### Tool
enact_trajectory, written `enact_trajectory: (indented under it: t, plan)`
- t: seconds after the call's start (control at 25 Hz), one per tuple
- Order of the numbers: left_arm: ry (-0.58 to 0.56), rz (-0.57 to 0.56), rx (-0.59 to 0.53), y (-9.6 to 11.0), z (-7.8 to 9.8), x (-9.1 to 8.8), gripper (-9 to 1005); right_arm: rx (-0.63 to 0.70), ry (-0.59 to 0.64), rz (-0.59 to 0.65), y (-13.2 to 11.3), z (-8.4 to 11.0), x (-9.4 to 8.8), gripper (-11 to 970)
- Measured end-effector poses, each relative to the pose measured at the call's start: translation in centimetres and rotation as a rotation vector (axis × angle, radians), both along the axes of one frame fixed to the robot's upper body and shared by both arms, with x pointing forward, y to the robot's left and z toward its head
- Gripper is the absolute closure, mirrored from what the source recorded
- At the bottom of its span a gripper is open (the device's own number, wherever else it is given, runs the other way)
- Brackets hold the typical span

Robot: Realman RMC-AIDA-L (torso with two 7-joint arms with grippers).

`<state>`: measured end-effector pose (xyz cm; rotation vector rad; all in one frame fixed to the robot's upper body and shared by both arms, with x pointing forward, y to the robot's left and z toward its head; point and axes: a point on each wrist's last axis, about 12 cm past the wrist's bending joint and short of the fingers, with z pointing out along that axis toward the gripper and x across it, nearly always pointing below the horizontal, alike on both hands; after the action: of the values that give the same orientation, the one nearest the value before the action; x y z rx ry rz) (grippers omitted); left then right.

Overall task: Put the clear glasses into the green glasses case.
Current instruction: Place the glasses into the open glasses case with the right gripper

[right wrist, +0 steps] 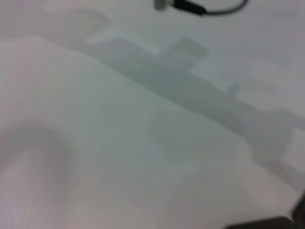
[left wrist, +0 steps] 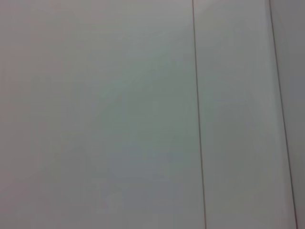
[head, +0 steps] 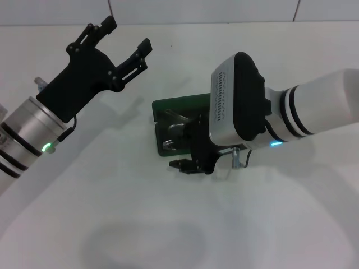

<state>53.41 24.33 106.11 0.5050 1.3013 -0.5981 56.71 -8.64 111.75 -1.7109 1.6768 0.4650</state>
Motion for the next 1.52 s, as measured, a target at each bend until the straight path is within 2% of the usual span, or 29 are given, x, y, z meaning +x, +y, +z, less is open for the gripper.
enact_trajectory:
  t: [0.16, 0.36, 0.68, 1.52]
  plan:
    - [0.005, 0.002, 0.001, 0.1, -0.1, -0.1, 143, 0.036, 0.009, 0.009, -0.5, 0.9, -0.8, 502]
    - [0.007, 0.005, 0.001, 0.2, -0.2, -0.2, 143, 0.075, -0.026, -0.056, -2.7, 1.7, -1.3, 502]
    - [0.006, 0.001, -0.003, 0.1, -0.1, -0.1, 143, 0.057, 0.009, -0.150, -5.4, 2.1, -0.3, 502]
    - [0.010, -0.010, -0.010, -0.2, -0.2, -0.2, 143, -0.011, 0.074, -0.149, -4.3, 0.8, 1.9, 501]
